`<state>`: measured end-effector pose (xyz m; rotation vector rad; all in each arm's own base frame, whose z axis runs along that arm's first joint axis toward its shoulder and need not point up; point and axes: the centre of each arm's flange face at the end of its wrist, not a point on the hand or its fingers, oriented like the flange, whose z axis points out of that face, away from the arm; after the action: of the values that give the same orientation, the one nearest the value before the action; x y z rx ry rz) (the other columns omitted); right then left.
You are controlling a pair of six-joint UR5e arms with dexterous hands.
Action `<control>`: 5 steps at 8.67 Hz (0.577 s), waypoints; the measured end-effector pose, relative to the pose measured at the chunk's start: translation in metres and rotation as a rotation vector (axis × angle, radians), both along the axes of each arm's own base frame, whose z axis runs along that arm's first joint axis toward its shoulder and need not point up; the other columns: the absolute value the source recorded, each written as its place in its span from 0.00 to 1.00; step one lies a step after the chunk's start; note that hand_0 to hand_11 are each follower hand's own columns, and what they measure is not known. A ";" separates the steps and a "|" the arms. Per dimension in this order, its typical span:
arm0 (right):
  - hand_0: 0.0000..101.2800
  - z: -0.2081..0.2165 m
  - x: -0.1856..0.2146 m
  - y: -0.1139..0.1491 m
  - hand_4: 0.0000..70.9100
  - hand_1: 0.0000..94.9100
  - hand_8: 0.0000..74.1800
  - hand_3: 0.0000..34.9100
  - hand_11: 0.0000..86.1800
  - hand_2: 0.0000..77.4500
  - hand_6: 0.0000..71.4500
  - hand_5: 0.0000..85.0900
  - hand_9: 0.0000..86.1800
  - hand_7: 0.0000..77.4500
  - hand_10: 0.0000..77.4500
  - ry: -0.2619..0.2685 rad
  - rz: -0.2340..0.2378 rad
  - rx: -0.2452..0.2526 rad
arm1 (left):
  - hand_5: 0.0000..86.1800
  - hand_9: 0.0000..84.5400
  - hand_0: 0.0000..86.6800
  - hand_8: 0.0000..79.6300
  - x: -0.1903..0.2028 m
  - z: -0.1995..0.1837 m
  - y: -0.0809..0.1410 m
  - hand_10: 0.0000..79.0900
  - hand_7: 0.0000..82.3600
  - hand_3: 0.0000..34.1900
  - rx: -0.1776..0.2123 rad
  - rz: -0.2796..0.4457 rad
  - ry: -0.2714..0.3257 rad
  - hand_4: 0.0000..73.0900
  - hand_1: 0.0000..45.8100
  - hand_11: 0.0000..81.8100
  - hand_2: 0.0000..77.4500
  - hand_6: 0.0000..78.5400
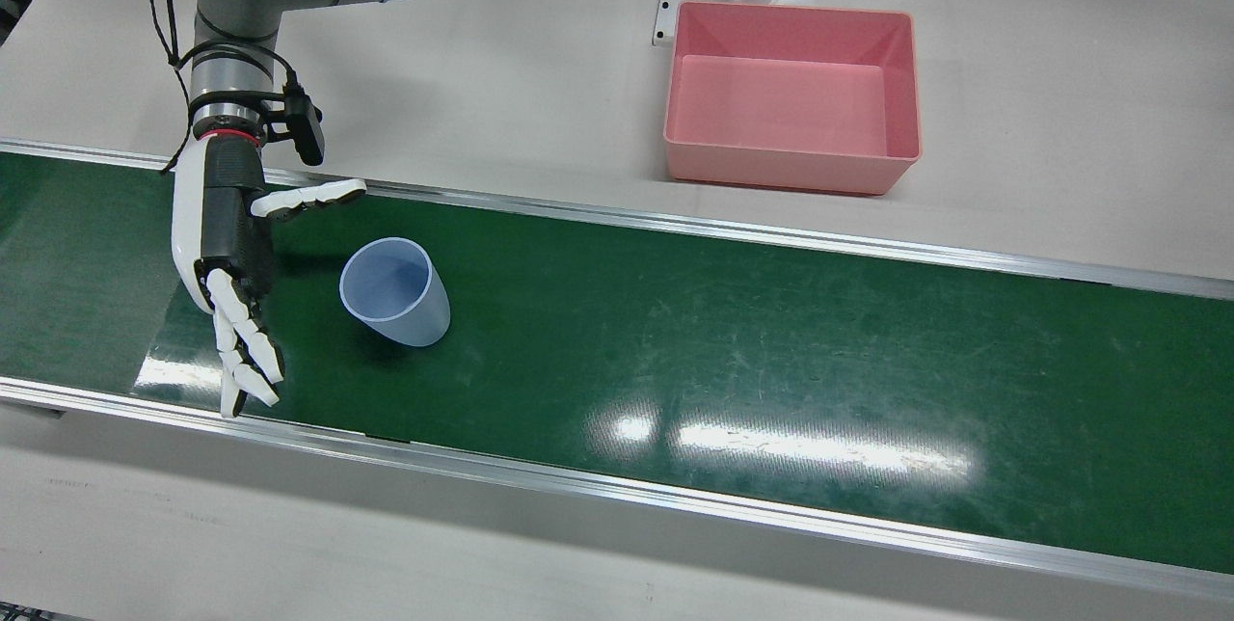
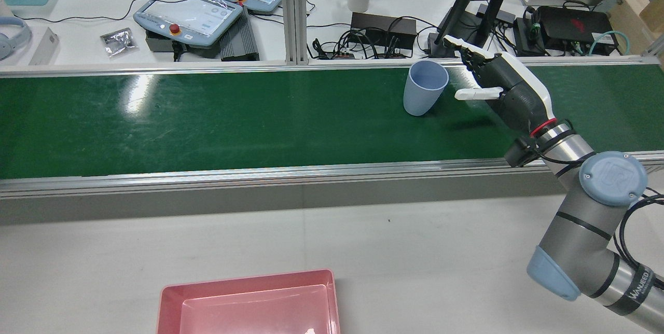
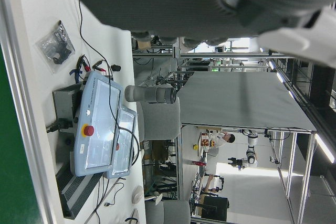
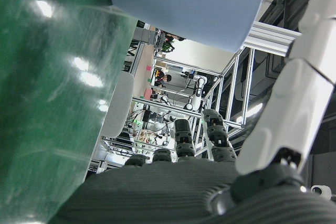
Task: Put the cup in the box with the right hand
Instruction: 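Close the right hand fingers around the blue cup on the belt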
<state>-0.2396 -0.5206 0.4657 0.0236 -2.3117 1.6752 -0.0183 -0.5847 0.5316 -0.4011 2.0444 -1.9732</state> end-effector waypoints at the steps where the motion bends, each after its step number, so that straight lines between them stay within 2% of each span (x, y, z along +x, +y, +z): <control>1: 0.45 -0.001 -0.001 0.001 0.00 0.13 0.01 0.00 0.01 0.07 0.07 0.04 0.05 0.30 0.01 -0.003 0.002 0.000 | 0.00 0.00 0.00 0.00 0.000 0.000 0.000 0.00 0.00 0.00 0.000 -0.001 0.000 0.00 0.01 0.00 0.01 0.00; 4: 0.45 0.001 -0.004 0.002 0.00 0.11 0.01 0.00 0.01 0.07 0.07 0.04 0.05 0.28 0.01 -0.001 0.001 -0.004 | 0.00 0.00 0.00 0.00 0.000 0.000 0.000 0.00 0.00 0.00 0.000 0.000 0.001 0.00 0.01 0.00 0.01 0.00; 5: 0.45 0.001 -0.005 0.002 0.00 0.13 0.01 0.00 0.01 0.06 0.07 0.04 0.05 0.28 0.01 0.000 -0.001 -0.005 | 0.00 0.00 0.00 0.00 0.000 0.000 0.000 0.00 0.00 0.00 0.000 0.000 0.000 0.00 0.01 0.00 0.01 0.00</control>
<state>-0.2442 -0.5184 0.4667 0.0216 -2.3076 1.6804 -0.0183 -0.5847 0.5316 -0.4016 2.0446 -1.9736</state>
